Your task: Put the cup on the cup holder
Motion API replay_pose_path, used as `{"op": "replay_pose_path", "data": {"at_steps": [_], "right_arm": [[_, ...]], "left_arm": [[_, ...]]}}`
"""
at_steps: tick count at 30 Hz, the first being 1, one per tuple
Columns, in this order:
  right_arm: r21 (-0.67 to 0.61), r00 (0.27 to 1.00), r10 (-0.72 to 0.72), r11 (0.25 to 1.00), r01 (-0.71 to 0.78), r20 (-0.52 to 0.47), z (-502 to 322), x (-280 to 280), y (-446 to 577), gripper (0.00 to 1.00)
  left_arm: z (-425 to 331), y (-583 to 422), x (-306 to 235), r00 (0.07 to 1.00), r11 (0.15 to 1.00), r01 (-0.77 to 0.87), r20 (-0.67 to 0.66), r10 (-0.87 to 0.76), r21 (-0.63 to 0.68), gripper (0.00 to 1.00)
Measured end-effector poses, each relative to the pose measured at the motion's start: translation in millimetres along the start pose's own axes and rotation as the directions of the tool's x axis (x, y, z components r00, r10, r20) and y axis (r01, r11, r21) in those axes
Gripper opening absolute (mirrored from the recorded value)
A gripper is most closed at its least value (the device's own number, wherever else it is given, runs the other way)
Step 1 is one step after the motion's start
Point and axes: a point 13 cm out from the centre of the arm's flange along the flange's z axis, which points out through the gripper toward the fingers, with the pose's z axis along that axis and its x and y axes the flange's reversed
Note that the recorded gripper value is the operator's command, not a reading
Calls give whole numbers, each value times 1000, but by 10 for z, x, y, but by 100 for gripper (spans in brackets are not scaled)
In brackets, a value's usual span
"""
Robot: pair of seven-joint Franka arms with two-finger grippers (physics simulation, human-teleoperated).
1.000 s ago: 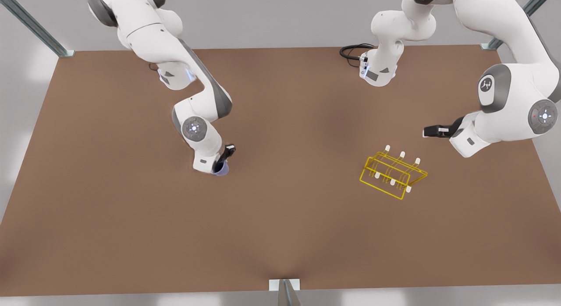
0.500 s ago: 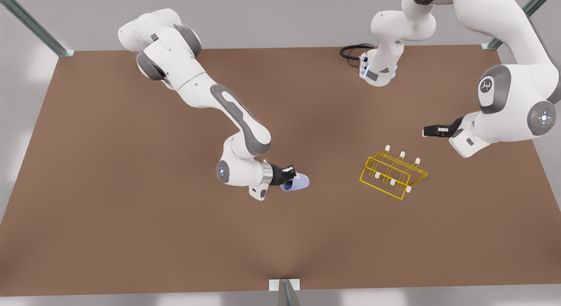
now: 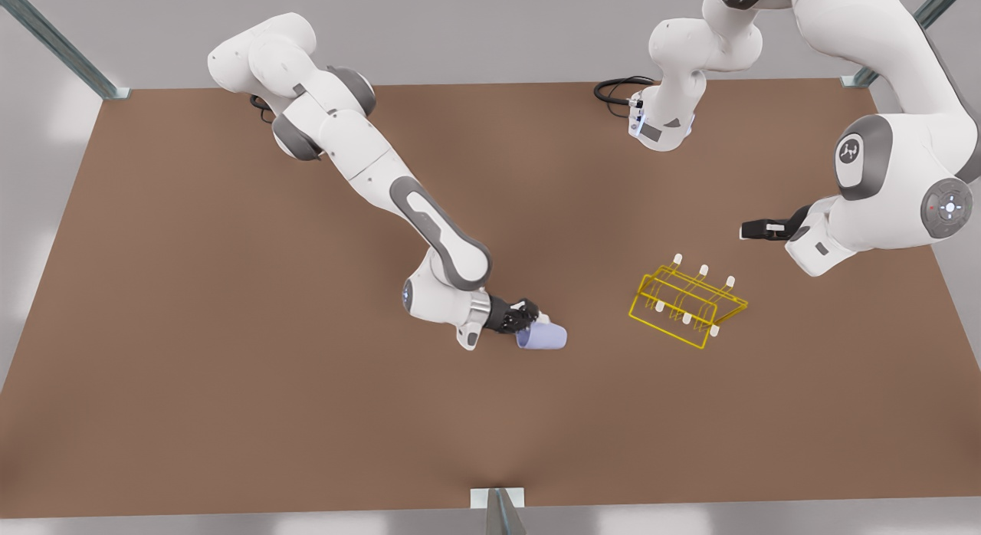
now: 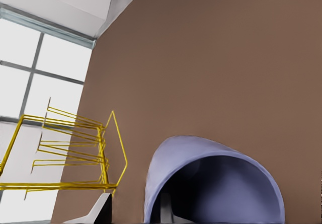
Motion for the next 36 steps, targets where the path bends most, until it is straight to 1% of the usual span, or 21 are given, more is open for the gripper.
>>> {"op": "replay_pose_path", "data": {"at_steps": [11, 20, 26, 28, 30, 32, 33, 34, 35, 36], "right_arm": [[5, 994, -113, 994, 113, 14, -30, -13, -45, 100], [44, 989, -140, 989, 142, -49, -24, 349, -311, 100], [48, 986, -159, 986, 161, -42, -238, 235, -315, 100], [68, 988, -153, 986, 155, -35, -507, 62, -555, 100], [104, 988, -147, 983, 150, -40, -980, -165, -976, 100], [143, 984, -170, 974, 177, -59, -1909, -594, -1571, 100], [156, 977, -195, 966, 207, -92, -2491, -770, -1833, 100], [169, 961, -228, 953, 253, -155, -3083, -842, -2007, 100], [185, 929, -277, 927, 326, -247, -3620, -843, -1987, 100], [209, 875, -323, 886, 413, -362, -4091, -793, -1778, 100]], "left_arm": [[7, -99, 6, 1000, 1000, -14, -3, 14, -4, 100], [-114, -33, -83, 999, 1000, -5, 42, 5, 2, 100], [-134, -90, -105, 998, 1000, -14, 56, 14, 0, 100], [-115, -125, -111, 998, 1000, -18, 53, 18, -1, 100], [-84, -224, -116, 999, 1000, -26, 48, 26, -7, 100], [-28, -321, -138, 999, 1000, -28, 37, 29, -14, 100], [-6, -339, -149, 999, 1000, -24, 33, 25, -15, 100], [32, -383, -166, 999, 1000, -23, 25, 23, -15, 100], [121, -559, -198, 999, 999, -38, 9, 38, -18, 100], [299, -887, -252, 997, 997, -71, -19, 71, -27, 100]]}}
